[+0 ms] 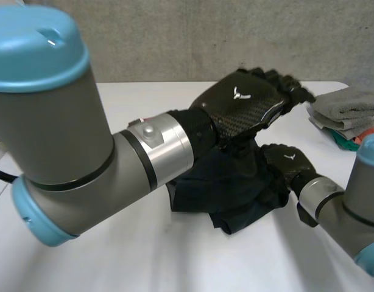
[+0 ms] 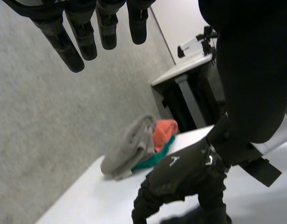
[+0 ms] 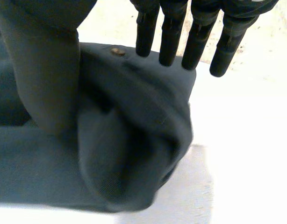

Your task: Fold the laundry.

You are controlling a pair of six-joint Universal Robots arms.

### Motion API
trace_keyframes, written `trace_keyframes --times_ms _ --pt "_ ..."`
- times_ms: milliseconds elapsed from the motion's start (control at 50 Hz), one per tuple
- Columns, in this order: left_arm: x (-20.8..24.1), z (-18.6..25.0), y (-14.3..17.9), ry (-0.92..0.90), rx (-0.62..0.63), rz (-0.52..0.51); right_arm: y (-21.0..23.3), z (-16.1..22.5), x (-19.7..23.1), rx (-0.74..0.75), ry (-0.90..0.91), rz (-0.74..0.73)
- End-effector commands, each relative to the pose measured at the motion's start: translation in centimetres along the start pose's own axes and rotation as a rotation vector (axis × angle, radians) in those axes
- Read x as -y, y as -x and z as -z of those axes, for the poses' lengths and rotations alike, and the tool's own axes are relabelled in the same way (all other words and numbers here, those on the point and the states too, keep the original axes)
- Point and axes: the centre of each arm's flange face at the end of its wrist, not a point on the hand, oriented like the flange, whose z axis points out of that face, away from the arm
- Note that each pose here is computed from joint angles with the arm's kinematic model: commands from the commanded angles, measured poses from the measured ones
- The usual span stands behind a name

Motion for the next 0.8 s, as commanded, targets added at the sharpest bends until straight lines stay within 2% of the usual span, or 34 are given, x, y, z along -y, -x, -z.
trace_keyframes --times_ms 20,60,140,220,340,520,660,800 --pt "2.6 0.7 0.0 -0.067 0.021 -0.006 0.4 2.1 2.7 0.003 0.009 0.266" --pt "3.2 0.9 0.1 -0.084 0.026 -0.002 1.3 2.9 3.2 0.032 0.002 0.373" --pt "3.9 1.0 0.2 -0.110 0.031 0.002 3.1 4.0 2.9 0.102 0.011 0.495" --pt "3.9 0.9 0.3 -0.116 0.033 0.007 4.2 4.5 1.1 0.170 0.056 0.534" --pt "3.3 0.7 0.4 -0.100 0.034 0.013 4.2 3.6 -1.1 0.189 0.054 0.532" --pt "2.4 0.3 0.1 -0.077 0.024 0.022 3.7 1.0 -4.0 0.102 -0.032 0.500" --pt "2.4 0.3 0.4 -0.078 0.032 0.024 3.5 -0.9 -3.9 0.010 -0.146 0.509" --pt "2.2 0.4 0.6 -0.072 0.039 0.028 3.9 -2.4 -4.0 -0.009 -0.160 0.518"
